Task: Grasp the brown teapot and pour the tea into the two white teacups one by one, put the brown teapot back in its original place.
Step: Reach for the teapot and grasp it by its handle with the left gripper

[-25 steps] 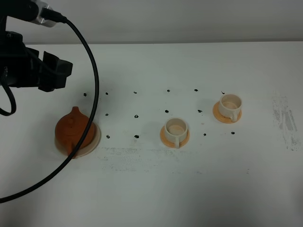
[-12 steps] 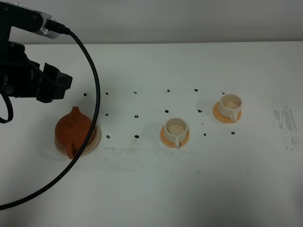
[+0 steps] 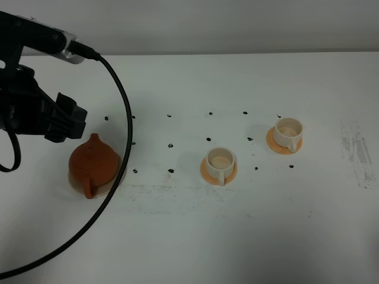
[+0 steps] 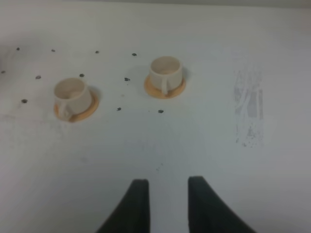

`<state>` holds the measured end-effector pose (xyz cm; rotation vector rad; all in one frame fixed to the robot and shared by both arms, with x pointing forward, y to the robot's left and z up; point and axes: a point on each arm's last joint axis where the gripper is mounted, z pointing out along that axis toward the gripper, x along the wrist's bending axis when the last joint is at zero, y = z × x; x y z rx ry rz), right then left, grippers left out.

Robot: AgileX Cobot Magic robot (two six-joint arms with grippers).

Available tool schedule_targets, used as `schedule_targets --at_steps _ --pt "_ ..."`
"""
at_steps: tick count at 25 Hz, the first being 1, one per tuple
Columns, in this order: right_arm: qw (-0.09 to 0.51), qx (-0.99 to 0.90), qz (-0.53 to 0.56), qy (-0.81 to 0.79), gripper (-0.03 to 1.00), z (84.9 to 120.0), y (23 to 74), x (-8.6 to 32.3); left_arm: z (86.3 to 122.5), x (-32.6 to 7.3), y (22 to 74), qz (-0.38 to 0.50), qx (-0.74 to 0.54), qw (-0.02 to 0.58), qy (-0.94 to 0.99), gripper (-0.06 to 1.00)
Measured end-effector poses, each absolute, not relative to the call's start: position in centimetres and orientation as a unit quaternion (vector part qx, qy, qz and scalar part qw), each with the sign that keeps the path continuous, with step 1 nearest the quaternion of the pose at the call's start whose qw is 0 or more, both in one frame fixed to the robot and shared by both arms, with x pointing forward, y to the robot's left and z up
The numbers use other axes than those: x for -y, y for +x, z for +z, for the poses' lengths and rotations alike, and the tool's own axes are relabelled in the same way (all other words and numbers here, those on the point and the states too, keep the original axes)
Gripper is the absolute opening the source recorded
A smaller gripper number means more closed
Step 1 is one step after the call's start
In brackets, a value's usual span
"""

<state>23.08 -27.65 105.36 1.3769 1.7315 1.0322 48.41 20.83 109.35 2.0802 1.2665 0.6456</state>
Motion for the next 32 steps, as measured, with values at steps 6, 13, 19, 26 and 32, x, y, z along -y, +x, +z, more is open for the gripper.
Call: schedule_targets --at_steps 6,13,19,26,32 --pt "0.343 -0.666 0.397 0.530 0.22 105.4 23.1 27.6 109.4 -19.5 47.8 0.249 -0.445 0.302 0.806 0.67" --pt "0.343 -0.666 0.397 0.530 0.22 105.4 23.1 27.6 109.5 -18.1 47.0 0.241 -0.425 0.299 0.820 0.67" --pt "0.343 -0.666 0.397 0.530 0.22 105.4 23.1 27.6 111.8 -18.9 45.3 0.247 -0.422 0.315 0.814 0.67" --pt "0.343 -0.666 0.397 0.530 0.22 105.4 23.1 27.6 113.2 -19.8 41.4 0.234 -0.413 0.334 0.814 0.67" --pt "0.343 -0.666 0.397 0.530 0.22 105.4 23.1 27.6 111.3 -18.4 39.7 0.183 -0.421 0.327 0.826 0.66"
